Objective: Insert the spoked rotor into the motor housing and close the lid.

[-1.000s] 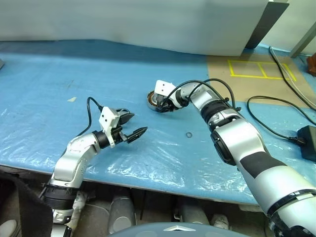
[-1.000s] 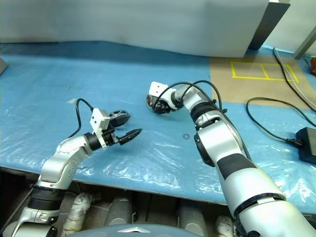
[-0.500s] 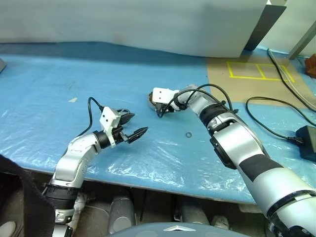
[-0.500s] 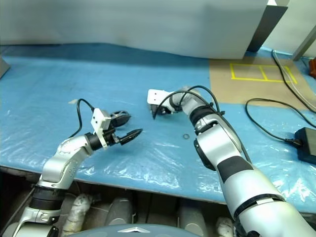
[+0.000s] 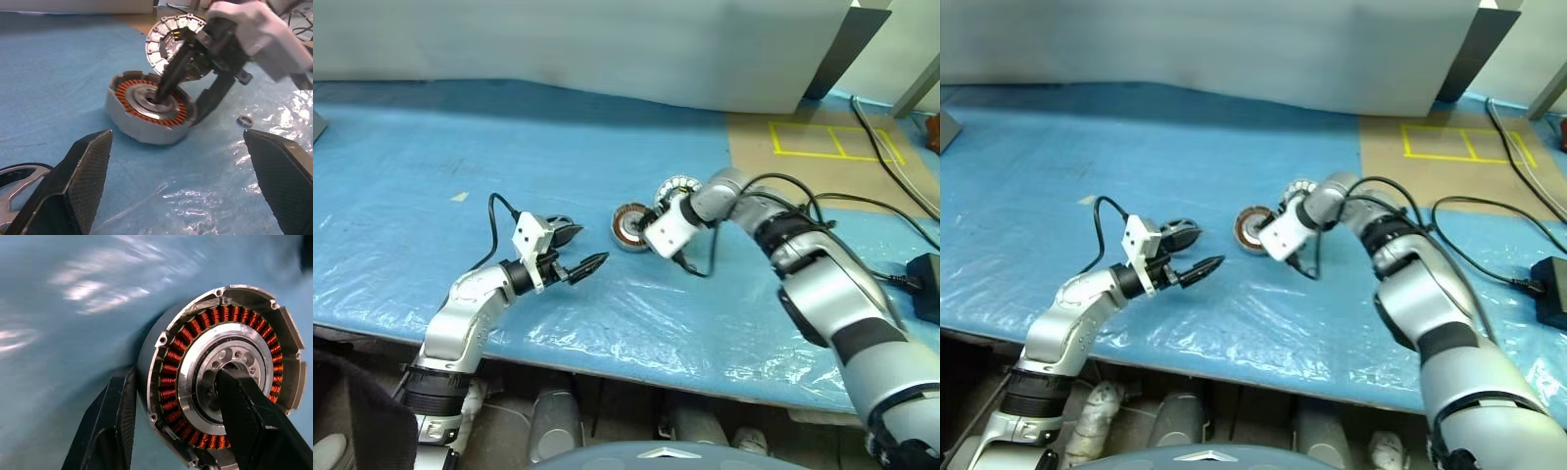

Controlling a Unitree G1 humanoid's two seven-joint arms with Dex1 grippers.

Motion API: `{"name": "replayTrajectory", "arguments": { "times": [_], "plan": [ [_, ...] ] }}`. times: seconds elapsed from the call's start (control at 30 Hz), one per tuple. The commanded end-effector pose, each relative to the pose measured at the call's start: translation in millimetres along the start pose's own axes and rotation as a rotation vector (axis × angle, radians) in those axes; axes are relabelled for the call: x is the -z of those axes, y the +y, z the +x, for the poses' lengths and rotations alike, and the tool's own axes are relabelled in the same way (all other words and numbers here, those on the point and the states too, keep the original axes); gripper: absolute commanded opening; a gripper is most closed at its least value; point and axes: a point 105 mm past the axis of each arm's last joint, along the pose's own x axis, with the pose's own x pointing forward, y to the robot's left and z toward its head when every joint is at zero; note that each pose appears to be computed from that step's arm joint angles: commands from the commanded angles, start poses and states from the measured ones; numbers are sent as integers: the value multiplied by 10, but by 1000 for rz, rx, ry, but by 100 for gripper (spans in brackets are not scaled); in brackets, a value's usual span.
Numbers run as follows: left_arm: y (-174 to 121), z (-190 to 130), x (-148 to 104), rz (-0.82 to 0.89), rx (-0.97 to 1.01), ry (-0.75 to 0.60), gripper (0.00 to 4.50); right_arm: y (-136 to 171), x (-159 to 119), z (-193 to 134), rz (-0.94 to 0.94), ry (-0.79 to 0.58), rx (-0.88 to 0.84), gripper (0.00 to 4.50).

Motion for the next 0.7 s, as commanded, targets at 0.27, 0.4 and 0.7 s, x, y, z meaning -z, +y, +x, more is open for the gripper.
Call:
{"name": "replayTrajectory", "arguments": {
  "times": [0.27,0.4,0.7],
  "plan": [
    [-61,15,-120,11,30,-37,450,149,-483,93,-428,-125,-51,212],
    [-58,3,-115,11,25,-33,450,139,-394,96,-570,-56,-102,212],
    [-84,24,-117,7,21,-39,450,-23,-271,168,-631,9,-88,212]
  ]
}}
